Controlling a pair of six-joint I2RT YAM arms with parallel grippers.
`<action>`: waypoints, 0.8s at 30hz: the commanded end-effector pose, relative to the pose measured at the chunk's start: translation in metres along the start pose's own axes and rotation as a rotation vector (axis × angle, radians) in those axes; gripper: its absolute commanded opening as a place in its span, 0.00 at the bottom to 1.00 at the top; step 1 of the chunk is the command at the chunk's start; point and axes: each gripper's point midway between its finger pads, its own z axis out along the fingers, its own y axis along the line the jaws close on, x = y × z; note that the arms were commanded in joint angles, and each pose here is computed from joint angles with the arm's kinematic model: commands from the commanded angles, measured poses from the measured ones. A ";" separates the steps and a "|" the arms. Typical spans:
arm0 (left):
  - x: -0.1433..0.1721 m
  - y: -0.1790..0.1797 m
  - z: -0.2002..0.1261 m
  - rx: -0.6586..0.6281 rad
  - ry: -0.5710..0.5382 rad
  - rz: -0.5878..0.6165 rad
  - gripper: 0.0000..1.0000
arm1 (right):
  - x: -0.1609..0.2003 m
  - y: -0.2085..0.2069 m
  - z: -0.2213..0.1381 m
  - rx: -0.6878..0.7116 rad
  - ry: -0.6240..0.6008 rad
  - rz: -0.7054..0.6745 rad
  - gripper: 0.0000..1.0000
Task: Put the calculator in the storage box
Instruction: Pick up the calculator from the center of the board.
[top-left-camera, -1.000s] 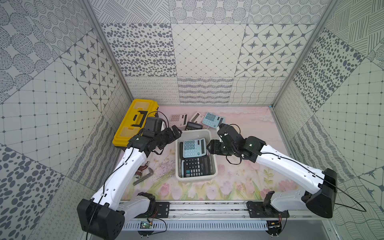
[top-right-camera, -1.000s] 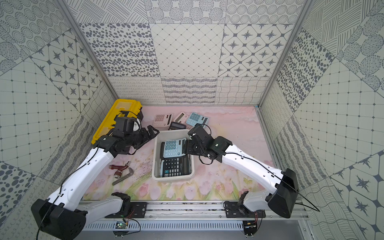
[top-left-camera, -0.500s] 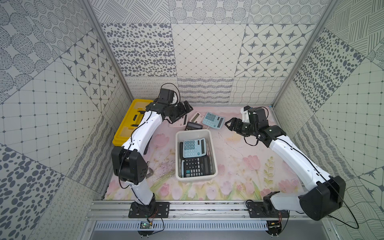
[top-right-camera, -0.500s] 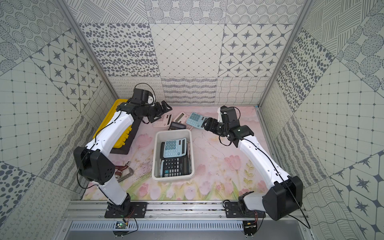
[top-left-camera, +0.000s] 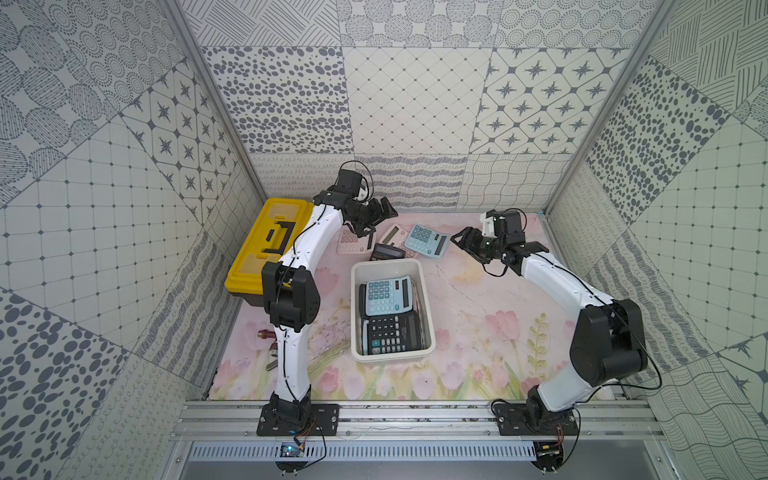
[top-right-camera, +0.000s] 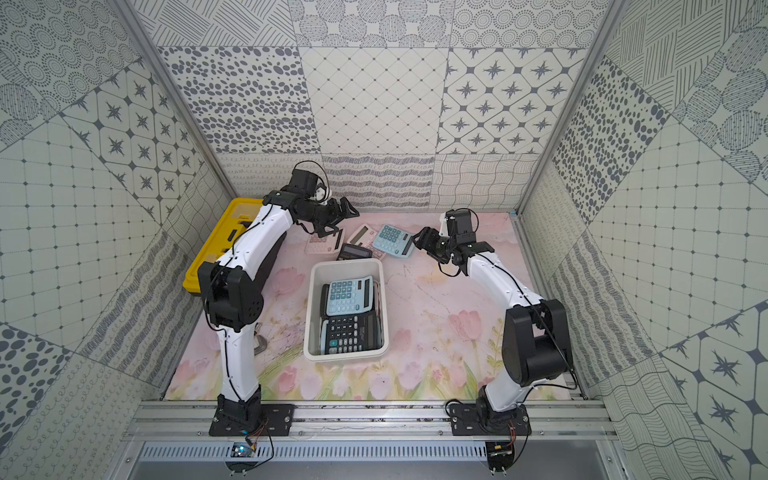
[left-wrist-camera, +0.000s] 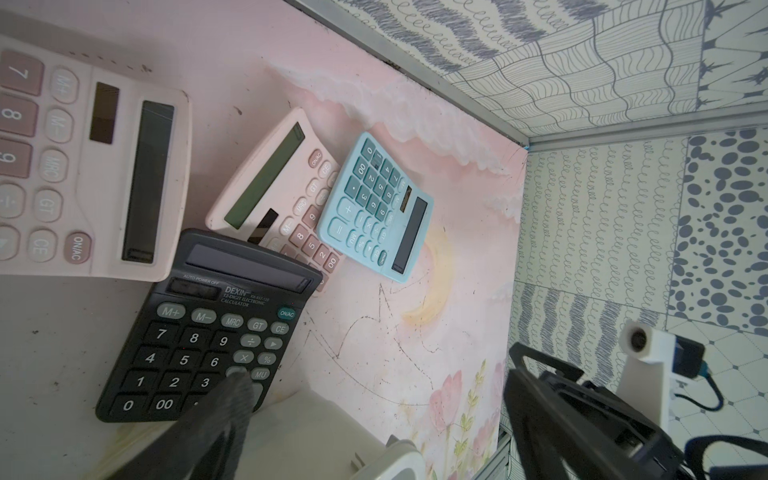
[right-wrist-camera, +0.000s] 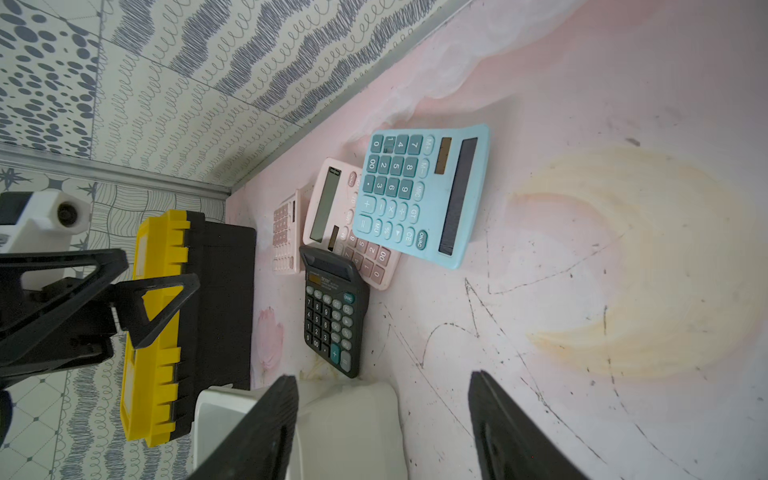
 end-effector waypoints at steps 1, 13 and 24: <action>0.011 -0.003 -0.006 0.021 0.041 0.029 1.00 | -0.019 0.011 0.020 -0.074 -0.051 0.021 0.69; 0.026 -0.006 -0.028 0.027 0.014 0.015 1.00 | -0.014 -0.029 0.097 -0.074 -0.028 0.144 0.64; 0.039 -0.013 -0.047 0.062 -0.005 0.005 1.00 | -0.008 -0.045 0.138 -0.108 -0.018 0.231 0.53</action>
